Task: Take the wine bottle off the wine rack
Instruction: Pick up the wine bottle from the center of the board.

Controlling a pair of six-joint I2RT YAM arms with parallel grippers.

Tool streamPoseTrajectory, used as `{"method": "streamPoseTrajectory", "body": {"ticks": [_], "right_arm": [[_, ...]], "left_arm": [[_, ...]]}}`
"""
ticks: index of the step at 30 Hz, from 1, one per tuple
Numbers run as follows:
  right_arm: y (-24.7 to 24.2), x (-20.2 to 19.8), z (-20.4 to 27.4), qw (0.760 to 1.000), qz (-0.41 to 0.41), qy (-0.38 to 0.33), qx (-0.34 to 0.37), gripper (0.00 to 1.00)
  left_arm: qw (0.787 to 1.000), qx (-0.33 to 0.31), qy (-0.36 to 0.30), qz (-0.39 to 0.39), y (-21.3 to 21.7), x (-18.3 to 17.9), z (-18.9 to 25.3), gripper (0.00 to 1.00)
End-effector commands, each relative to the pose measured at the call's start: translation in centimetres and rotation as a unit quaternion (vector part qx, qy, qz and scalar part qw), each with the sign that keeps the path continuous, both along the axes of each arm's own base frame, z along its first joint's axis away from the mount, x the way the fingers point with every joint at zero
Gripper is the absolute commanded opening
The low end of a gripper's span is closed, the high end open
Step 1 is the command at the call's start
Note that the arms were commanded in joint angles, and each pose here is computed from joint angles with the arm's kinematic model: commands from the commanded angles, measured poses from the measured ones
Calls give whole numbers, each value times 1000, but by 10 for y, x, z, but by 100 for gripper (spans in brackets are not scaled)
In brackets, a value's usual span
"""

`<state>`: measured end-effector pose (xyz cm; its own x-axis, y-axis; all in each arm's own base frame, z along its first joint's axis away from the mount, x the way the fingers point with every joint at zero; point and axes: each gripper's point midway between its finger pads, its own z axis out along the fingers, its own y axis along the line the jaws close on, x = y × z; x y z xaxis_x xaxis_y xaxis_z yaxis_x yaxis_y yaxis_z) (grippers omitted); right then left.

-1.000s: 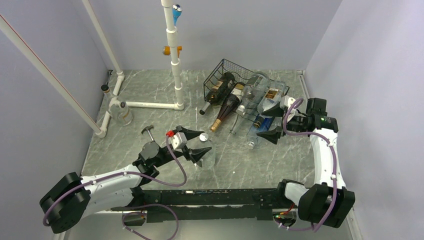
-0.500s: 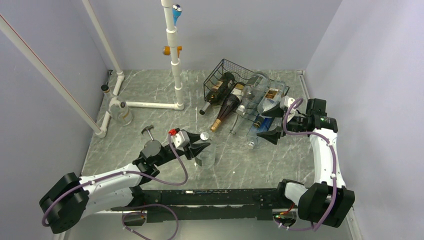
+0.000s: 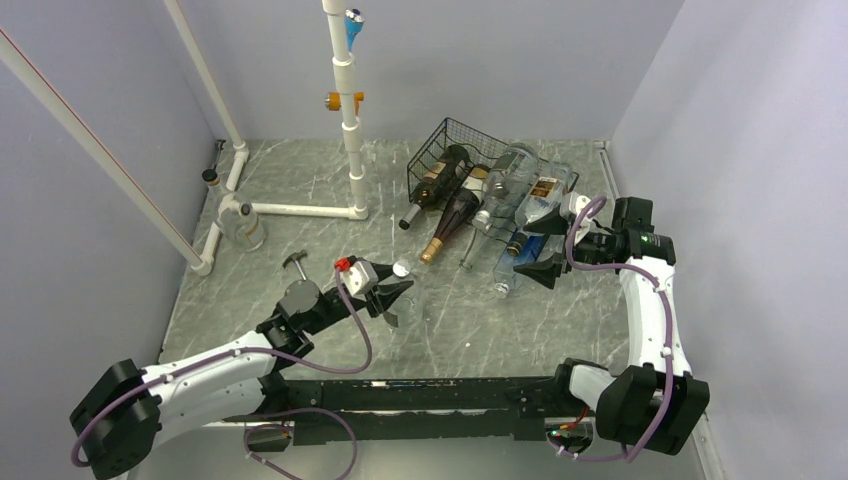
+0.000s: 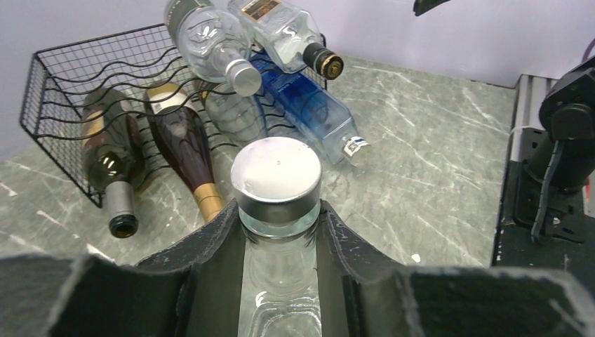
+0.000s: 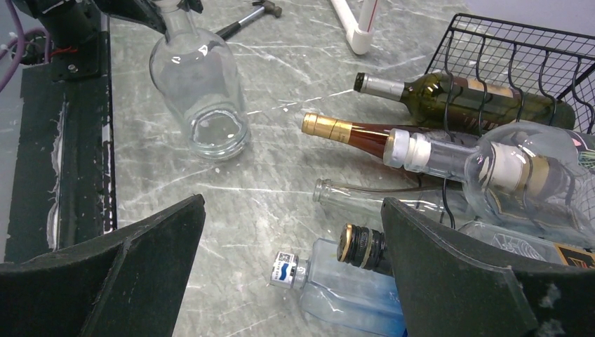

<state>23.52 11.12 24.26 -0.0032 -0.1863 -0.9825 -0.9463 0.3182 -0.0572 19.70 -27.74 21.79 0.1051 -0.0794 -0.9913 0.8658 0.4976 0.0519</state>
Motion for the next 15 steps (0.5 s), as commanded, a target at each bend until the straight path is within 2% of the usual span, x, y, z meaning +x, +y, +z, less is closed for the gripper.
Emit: {"method": "streamPoseTrajectory", "body": {"ticks": [1, 15], "right_arm": [[2, 0, 7, 999, 10, -27, 14, 99], [2, -2, 6, 999, 11, -30, 12, 99]], "left_arm": [[992, -63, -99, 47, 16, 12, 79, 0], [982, -71, -115, 128, 62, 41, 109, 0]]}}
